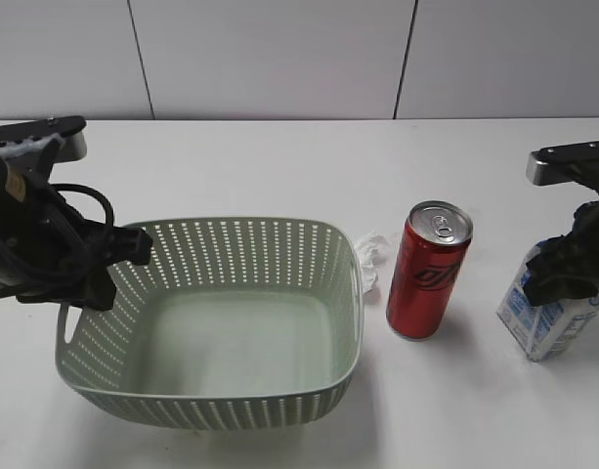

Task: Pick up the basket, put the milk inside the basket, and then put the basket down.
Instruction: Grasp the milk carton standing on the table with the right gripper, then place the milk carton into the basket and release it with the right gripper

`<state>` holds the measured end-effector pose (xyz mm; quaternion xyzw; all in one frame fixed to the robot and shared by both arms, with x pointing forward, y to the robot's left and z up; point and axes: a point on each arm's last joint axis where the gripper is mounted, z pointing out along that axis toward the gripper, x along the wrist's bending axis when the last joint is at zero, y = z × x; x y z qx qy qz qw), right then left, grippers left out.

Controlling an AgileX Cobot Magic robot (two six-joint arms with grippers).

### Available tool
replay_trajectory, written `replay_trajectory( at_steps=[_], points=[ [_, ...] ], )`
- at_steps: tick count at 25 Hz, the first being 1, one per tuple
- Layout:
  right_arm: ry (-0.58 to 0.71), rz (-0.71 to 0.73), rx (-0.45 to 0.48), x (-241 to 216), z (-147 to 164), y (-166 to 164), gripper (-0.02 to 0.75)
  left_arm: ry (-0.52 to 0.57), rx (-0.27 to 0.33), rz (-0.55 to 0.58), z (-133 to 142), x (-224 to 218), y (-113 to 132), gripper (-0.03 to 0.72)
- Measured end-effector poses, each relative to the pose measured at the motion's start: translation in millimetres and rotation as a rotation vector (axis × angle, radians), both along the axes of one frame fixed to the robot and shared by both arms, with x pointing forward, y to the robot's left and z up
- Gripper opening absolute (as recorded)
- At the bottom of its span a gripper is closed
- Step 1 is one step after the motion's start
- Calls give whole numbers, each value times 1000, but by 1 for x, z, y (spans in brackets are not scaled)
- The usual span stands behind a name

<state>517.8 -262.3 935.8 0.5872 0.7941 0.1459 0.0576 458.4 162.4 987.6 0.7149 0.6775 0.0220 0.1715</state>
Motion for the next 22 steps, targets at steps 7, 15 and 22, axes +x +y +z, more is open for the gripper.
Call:
replay_trajectory(
  at_steps=[7, 15, 22],
  points=[
    [-44, 6, 11, -15, 33, -1, 319, 4, -6, 5, 0, 0, 0, -2],
    [-257, 28, 41, -59, 112, -2, 319, 27, -44, 31, 0, -2, -3, -2],
    [-337, 62, 123, -80, 175, 3, 319, 16, -61, 38, 1, -1, -4, -2]
  ],
)
